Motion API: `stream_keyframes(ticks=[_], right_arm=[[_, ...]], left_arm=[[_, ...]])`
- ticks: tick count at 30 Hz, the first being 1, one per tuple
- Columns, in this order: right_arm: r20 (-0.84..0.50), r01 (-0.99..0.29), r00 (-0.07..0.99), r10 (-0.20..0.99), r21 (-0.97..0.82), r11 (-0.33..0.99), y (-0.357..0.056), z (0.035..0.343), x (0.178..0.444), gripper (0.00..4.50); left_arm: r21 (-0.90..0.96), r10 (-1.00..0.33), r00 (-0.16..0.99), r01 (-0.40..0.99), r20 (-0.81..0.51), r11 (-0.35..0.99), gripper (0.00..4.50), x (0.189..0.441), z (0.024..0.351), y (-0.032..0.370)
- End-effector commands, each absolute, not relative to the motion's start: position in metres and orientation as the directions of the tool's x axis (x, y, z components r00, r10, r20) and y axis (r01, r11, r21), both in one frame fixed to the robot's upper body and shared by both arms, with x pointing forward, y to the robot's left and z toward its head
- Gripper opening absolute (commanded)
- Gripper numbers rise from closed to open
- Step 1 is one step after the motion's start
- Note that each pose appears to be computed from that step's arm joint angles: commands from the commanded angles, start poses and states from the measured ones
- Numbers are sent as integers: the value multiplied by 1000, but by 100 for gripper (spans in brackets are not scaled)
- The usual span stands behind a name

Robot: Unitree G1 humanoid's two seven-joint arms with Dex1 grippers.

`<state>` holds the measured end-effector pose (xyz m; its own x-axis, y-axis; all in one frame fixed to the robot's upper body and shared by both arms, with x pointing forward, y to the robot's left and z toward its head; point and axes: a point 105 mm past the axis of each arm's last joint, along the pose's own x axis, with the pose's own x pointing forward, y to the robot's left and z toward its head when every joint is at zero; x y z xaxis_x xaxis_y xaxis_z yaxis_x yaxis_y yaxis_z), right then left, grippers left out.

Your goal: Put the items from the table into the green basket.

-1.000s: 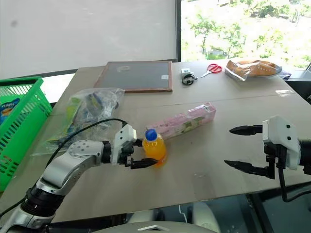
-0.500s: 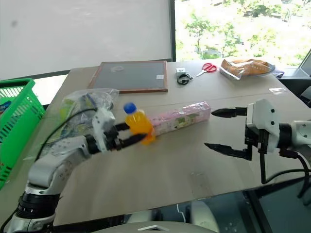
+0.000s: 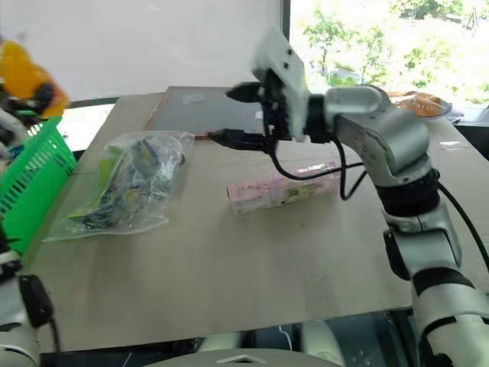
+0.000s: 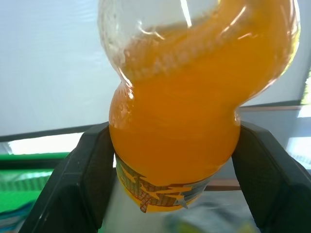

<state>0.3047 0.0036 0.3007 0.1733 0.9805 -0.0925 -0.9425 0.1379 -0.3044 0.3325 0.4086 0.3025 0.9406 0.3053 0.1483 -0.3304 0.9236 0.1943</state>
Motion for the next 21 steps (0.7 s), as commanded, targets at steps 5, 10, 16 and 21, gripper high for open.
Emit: stream_keyframes(ticks=[5, 10, 16, 21], right_arm=[[-47, -936, 131, 990, -336, 108, 39, 329, 297, 450], [-69, -931, 147, 987, -346, 114, 45, 325, 301, 450], [-63, -931, 166, 984, -339, 135, 41, 324, 303, 450], [-53, -927, 217, 975, -324, 188, 23, 319, 309, 450]], left_arm=[[290, 523, 837, -547, 161, 785, 298, 296, 313, 495], [310, 556, 828, -549, 71, 776, 298, 289, 289, 515], [322, 556, 829, -542, 55, 777, 444, 289, 283, 518], [274, 379, 907, -418, 184, 866, 444, 318, 314, 481]])
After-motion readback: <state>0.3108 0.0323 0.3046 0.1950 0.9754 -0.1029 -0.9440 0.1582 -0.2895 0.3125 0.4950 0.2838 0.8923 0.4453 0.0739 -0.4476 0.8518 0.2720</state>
